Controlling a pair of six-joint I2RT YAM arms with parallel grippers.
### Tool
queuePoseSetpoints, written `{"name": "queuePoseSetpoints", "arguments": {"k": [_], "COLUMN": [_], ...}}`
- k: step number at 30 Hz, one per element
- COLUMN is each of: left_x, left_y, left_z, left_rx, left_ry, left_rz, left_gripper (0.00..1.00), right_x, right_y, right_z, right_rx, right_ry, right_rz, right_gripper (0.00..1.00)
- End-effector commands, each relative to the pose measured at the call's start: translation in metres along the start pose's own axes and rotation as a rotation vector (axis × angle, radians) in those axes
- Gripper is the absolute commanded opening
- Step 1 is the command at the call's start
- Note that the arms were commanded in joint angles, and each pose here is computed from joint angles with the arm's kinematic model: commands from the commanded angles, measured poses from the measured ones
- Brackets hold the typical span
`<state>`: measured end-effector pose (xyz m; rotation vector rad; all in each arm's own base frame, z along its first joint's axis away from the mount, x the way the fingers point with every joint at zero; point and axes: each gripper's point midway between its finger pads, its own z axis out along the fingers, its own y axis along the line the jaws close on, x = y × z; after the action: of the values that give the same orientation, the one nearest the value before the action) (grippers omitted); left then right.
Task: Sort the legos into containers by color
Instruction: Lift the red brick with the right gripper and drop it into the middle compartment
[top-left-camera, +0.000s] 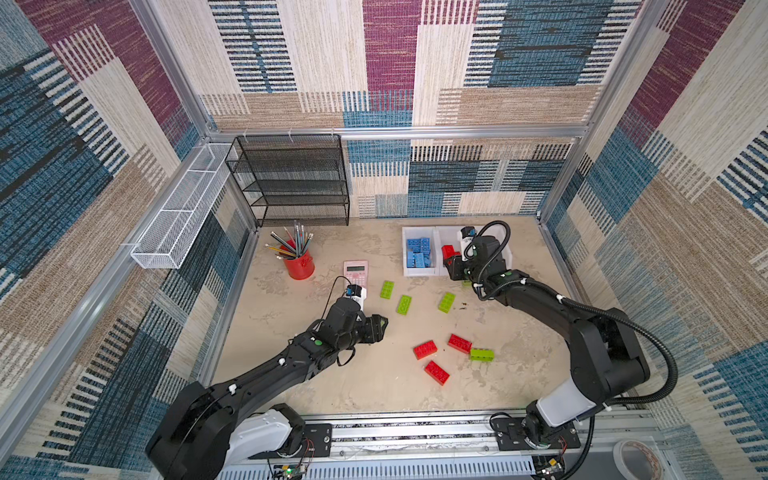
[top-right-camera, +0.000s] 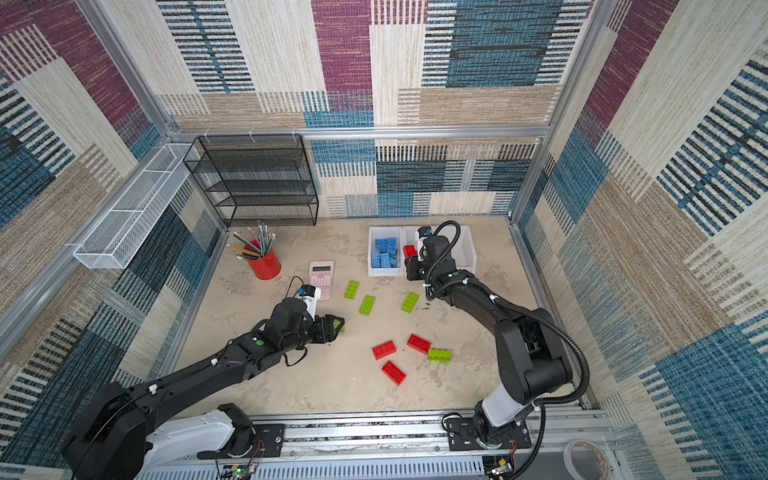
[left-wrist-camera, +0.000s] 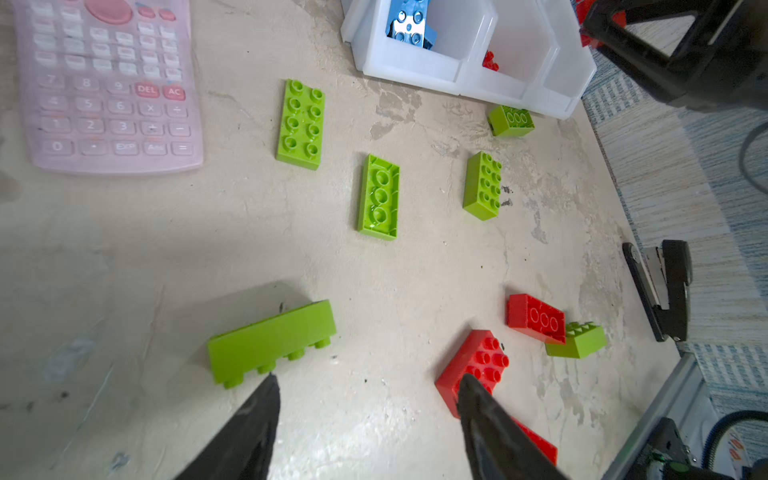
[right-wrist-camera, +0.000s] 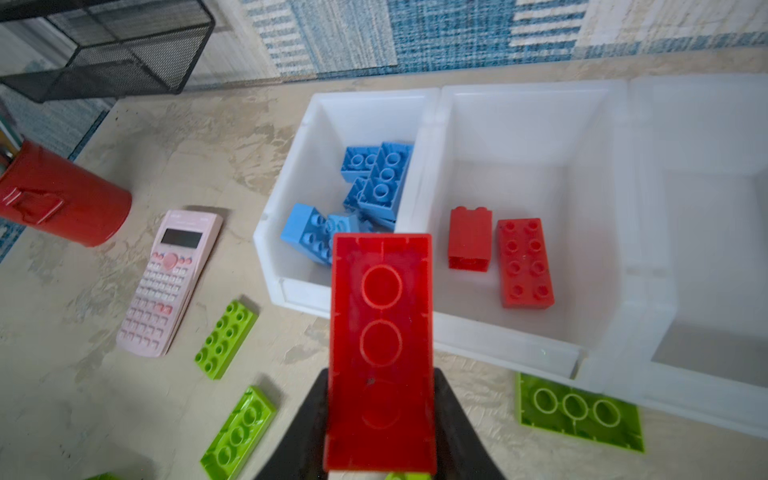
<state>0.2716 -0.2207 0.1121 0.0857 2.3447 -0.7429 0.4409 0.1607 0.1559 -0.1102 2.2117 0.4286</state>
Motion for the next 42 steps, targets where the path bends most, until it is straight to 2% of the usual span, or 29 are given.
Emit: {"name": "queuePoseSetpoints", "arguments": {"k": [1,14,17,22,28,35,42], "left_x": [-0.011,0.010,0.014,0.023,0.037,0.071,0.087], "left_y": [-0.019,-0.021,-0.024,-0.031,-0.042,-0.049,-0.049], "left_z": [0.012,0.066,0.071,0.075,0.070,0.055,0.046], "left_rx": [0.072,0.088,0.090,0.074,0.040,-0.018,0.005], "left_ry": [-0.001,0.155,0.174,0.206,0.246,0.309,0.356], "left_rz": [0.004,0.009,0.031,0.099,0.215,0.428,0.495], "left_gripper": [0.69,0.69,0.69,0.69,0.69,0.69,0.68], "right_x": [-0.010,-0.026,-0.027,-0.031,-0.040,-0.051,-0.050], "right_y": [-0.004,-0.048,-0.050,-0.050,-0.043,-0.022,0.002], "right_z": [0.012,0.068,0.075,0.075,0.057,0.012,-0.042], "right_rx": [-0.027,-0.016,-0.015,-0.018,-0.030,-0.109,-0.216], "right_ry": [-0.002,0.023,0.027,0.017,-0.013,-0.089,-0.197], "right_rz": [0.036,0.102,0.101,0.098,0.090,0.052,0.055], "right_gripper": [0.34,0.35,0.38,0.52,0.64,0.74,0.80]}}
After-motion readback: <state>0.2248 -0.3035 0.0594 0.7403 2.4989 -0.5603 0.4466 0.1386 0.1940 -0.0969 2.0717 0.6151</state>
